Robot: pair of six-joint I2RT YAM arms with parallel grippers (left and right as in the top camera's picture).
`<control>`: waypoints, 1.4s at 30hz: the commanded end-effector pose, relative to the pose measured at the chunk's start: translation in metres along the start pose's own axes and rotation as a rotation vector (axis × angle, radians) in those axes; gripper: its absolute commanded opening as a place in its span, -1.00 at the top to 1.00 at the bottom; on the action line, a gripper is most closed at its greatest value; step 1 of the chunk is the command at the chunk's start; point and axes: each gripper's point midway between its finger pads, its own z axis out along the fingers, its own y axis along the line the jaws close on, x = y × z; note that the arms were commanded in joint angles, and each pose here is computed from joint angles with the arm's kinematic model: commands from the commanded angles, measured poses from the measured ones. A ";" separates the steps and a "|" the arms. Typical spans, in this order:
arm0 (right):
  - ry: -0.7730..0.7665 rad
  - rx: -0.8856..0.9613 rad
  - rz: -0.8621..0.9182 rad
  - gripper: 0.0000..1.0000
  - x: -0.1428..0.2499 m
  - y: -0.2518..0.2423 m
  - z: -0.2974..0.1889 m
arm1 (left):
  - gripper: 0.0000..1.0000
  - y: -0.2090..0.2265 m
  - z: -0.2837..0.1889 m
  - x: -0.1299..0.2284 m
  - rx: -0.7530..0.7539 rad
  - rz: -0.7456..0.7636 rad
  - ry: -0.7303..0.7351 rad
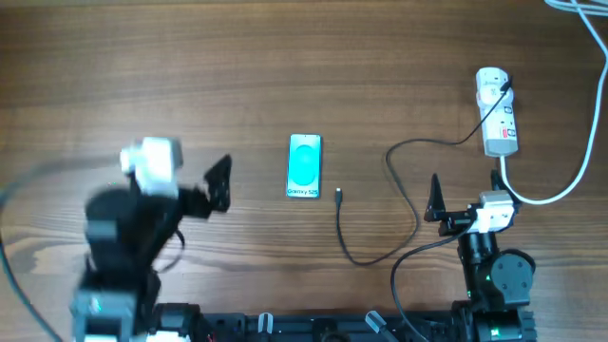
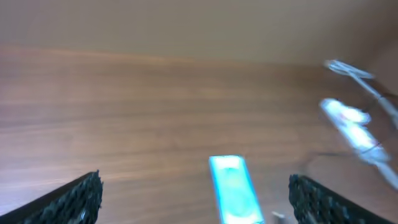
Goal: Plug charger to phone and switch on socket
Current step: 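Move the left gripper over the blue phone and lower onto it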
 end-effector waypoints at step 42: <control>-0.014 0.008 0.015 -1.00 -0.003 -0.002 -0.001 | -1.00 -0.082 0.191 0.148 -0.378 -0.119 1.116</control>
